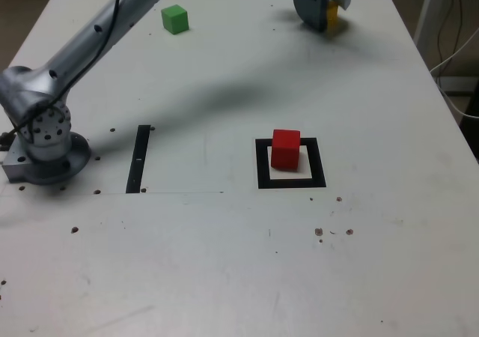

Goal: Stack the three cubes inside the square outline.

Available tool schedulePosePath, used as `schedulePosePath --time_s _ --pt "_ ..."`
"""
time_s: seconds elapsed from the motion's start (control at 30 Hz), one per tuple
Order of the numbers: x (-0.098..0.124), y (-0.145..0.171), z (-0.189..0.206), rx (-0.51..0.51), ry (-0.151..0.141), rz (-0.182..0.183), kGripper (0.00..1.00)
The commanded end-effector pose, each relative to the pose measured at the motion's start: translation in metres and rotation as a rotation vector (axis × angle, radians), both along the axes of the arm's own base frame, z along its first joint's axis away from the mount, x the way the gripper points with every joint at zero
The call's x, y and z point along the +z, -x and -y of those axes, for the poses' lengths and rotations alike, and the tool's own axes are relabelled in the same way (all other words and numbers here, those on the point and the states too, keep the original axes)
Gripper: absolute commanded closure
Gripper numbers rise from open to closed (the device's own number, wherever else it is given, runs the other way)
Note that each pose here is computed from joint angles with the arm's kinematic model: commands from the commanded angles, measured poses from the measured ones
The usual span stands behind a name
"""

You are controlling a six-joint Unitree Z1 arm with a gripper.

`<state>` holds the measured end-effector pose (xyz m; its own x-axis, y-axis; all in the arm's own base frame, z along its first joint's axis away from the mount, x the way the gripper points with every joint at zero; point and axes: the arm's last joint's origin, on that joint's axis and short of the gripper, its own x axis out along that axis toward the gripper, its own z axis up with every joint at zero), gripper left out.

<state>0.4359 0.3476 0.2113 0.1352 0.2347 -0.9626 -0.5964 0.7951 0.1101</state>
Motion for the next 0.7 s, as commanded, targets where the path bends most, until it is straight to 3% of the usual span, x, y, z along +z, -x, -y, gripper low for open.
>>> schedulePosePath --time_s 0.0,0.4,0.67 --pt "0.006 0.000 0.001 -0.004 -0.004 0.014 0.72" --pt "0.017 0.001 0.011 -0.034 -0.001 0.008 0.72" --pt "0.035 0.005 0.036 -0.095 0.021 -0.028 0.72"
